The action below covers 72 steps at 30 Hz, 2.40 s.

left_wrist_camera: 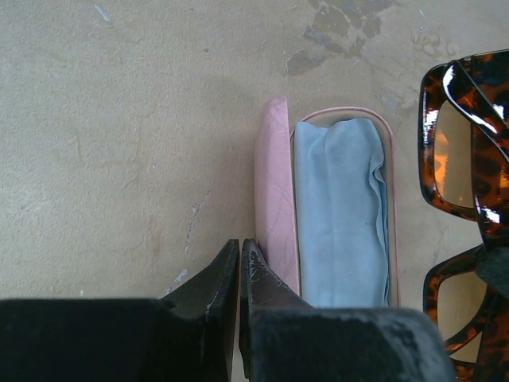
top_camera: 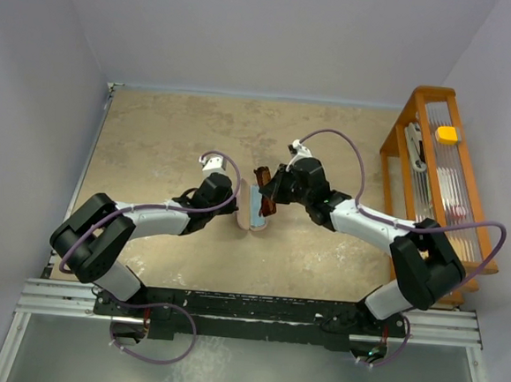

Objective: Organize the sunglasses
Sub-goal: Place the sunglasses in the sunglasses case.

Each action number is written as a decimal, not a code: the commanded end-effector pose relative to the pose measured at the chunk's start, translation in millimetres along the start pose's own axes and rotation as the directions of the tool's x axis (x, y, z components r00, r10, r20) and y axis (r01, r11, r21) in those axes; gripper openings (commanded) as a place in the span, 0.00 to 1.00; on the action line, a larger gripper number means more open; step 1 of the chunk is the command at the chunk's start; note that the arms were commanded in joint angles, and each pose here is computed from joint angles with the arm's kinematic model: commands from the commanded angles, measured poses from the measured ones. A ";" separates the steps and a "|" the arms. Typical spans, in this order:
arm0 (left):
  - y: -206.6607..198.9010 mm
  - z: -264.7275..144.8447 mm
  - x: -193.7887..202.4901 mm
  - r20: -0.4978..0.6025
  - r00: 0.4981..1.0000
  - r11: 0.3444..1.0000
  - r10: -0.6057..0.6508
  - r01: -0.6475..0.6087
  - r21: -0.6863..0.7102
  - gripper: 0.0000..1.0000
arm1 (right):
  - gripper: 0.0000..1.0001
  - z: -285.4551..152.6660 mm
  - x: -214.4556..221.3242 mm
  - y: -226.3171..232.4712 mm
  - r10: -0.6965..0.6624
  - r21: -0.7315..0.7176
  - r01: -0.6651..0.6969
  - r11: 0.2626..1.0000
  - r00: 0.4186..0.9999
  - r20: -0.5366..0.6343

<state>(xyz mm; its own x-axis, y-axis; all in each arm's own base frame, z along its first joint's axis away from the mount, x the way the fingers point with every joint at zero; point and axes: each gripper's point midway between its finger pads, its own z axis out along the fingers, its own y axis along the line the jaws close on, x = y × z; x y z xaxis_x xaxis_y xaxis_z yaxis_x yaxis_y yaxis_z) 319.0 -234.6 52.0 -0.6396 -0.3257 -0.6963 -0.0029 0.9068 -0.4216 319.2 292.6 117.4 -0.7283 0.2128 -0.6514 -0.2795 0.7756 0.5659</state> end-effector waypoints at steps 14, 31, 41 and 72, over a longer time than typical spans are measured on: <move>-27.1 -7.6 -21.2 0.046 0.999 0.997 -0.011 0.008 0.074 0.00 | 0.00 20.8 17.8 3.5 0.042 -0.050 -0.042 0.998 0.999 0.012; -31.5 -14.3 -24.0 0.056 0.998 0.997 -0.010 0.006 0.078 0.00 | 0.00 29.4 34.3 -3.4 0.059 -0.047 -0.059 0.997 0.998 -0.011; -33.4 -16.6 -23.8 0.054 0.999 0.997 0.000 -0.004 0.075 0.00 | 0.00 35.1 36.7 -4.3 0.066 -0.056 -0.067 0.996 0.998 -0.006; -37.3 -19.8 -25.8 0.054 0.998 0.997 0.015 -0.019 0.069 0.00 | 0.00 45.6 52.1 -24.7 0.100 -0.026 -0.100 0.995 0.995 0.016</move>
<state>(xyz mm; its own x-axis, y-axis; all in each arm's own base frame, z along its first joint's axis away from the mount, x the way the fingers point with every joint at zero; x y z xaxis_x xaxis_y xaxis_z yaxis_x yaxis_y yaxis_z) 307.5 -243.2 63.4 -0.6551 -0.2940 -0.6960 0.0247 0.9123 -0.4087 314.5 310.1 48.9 -0.7516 0.2865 -0.5941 -0.2262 0.7342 0.6402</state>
